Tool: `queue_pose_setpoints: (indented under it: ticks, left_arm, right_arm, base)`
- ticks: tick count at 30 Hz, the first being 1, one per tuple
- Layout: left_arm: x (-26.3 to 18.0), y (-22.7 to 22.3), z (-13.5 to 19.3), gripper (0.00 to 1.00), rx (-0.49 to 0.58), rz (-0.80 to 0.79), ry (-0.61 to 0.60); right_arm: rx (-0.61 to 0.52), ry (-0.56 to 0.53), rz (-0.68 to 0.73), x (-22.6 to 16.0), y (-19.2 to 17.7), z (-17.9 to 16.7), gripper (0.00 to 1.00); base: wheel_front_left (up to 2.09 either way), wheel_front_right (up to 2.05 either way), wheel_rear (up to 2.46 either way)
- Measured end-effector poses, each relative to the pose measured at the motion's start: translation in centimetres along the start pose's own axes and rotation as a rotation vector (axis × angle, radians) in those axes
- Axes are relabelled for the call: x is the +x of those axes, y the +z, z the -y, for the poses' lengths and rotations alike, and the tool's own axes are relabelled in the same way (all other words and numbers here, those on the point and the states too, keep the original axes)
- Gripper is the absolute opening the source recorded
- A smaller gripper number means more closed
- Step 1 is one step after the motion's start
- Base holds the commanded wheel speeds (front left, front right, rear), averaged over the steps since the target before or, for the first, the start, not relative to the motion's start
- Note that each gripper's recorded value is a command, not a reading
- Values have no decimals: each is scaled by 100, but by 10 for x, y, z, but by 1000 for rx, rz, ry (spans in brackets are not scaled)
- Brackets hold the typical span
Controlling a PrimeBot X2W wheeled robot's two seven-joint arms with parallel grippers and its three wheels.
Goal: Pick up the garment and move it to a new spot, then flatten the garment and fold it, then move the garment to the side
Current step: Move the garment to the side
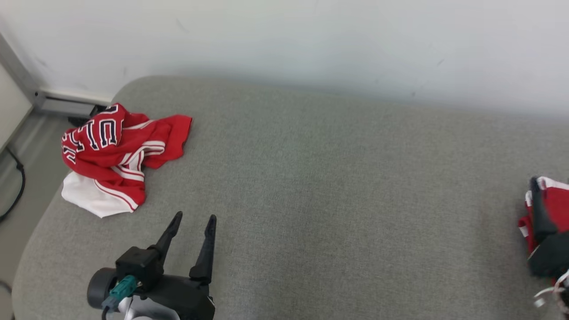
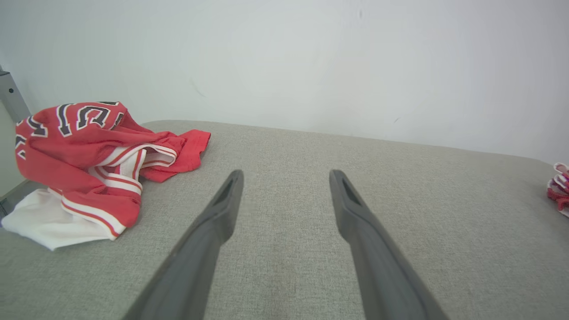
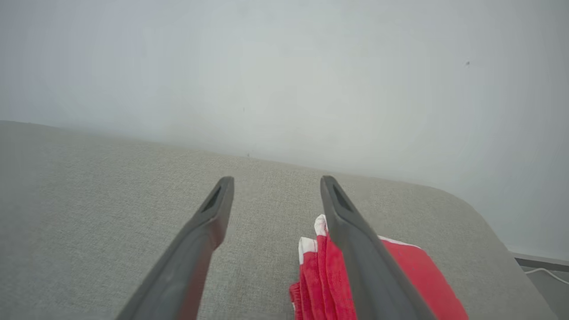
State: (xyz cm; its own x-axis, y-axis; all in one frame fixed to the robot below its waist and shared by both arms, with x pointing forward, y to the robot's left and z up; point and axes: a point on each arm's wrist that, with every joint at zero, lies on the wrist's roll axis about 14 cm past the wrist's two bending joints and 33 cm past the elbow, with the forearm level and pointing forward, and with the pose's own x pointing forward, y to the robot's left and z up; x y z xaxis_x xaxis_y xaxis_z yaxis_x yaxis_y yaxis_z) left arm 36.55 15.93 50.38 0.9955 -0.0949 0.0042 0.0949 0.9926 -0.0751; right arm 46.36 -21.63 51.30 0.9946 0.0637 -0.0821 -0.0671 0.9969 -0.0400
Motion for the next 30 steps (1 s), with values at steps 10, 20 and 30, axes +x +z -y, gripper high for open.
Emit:
queue_pose_setpoints:
  ticks: [10,20,30]
  left_arm:
    - [-15,15,5,100,-9,63,-3]
    - [-24,16,11,100,-10,82,-16]
    - [-23,14,9,100,-4,73,-13]
  right_arm:
    - [108,-33,93,-65,5,-15,100]
    - [174,-107,100,-112,-9,-11,100]
    - [259,-122,34,-130,-36,-24,100]
  base:
    - [0,0,0]
    - [0,0,0]
    - [0,0,0]
